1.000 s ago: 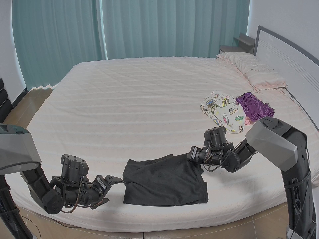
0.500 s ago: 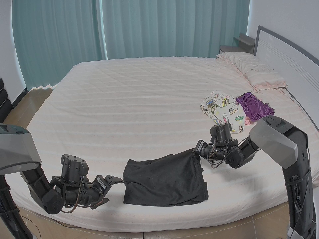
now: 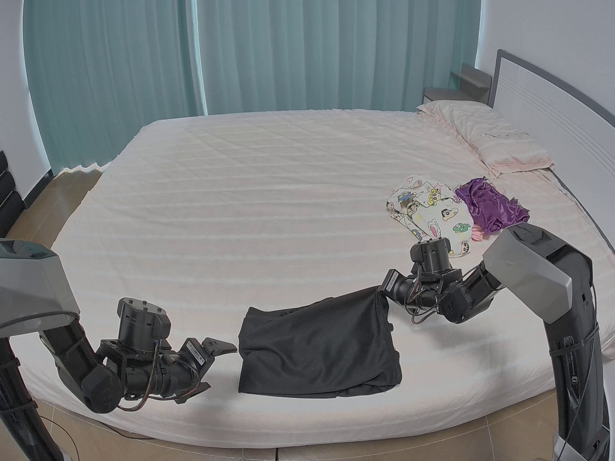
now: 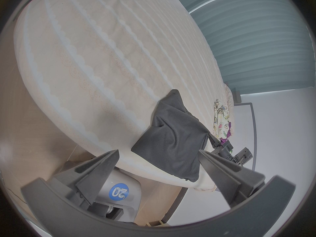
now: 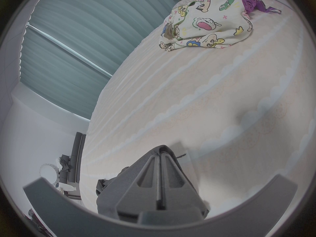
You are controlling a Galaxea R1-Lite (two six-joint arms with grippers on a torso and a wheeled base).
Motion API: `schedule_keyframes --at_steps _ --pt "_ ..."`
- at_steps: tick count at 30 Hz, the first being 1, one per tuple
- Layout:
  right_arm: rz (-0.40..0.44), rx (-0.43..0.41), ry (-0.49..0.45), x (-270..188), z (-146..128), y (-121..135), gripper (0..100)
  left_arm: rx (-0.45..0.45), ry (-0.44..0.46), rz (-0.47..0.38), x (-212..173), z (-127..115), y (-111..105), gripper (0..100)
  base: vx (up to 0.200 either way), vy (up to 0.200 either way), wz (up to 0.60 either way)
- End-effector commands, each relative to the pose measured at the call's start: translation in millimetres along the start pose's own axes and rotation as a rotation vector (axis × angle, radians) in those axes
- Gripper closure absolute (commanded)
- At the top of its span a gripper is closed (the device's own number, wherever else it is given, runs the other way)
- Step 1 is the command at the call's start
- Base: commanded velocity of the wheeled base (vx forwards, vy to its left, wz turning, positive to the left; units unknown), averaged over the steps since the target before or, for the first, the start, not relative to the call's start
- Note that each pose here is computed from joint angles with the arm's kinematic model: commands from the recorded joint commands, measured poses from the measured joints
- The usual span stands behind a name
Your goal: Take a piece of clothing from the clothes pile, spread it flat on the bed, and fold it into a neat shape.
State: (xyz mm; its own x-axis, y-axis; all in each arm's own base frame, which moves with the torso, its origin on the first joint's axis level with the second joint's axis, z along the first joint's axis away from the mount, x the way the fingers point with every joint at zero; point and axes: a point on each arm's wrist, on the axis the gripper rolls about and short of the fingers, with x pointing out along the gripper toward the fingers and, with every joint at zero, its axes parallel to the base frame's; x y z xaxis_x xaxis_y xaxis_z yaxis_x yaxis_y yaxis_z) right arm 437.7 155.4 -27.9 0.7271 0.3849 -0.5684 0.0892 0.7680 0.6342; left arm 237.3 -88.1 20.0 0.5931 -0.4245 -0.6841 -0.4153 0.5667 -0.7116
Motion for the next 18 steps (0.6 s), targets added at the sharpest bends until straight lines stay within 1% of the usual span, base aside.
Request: schedule_keyframes --at_steps 1,2,6,11,16,18 --pt "-0.005 0.004 -0.001 2 1 -4 100 -0.001 0.000 0.001 0 0 0 0 0.000 0.000 0.00" --pt "-0.005 0.004 -0.001 2 1 -4 0 -0.001 0.000 0.001 0 0 0 0 0.000 0.000 0.00" --pt "-0.012 0.001 0.010 -1 0 -4 0 -0.001 0.000 0.001 0 0 0 0 0.000 0.000 0.00" --pt "-0.017 -0.019 -0.007 -17 9 -2 0 0.001 -0.001 0.001 0 0 0 0 0.000 0.000 0.00" --pt "-0.026 -0.086 -0.006 -40 11 -1 0 0.007 -0.005 -0.003 3 1 -2 0 0.000 0.000 0.00" --pt "-0.027 -0.087 -0.004 -41 11 -1 0 0.007 -0.006 -0.005 3 2 -2 0 0.000 0.000 0.00"
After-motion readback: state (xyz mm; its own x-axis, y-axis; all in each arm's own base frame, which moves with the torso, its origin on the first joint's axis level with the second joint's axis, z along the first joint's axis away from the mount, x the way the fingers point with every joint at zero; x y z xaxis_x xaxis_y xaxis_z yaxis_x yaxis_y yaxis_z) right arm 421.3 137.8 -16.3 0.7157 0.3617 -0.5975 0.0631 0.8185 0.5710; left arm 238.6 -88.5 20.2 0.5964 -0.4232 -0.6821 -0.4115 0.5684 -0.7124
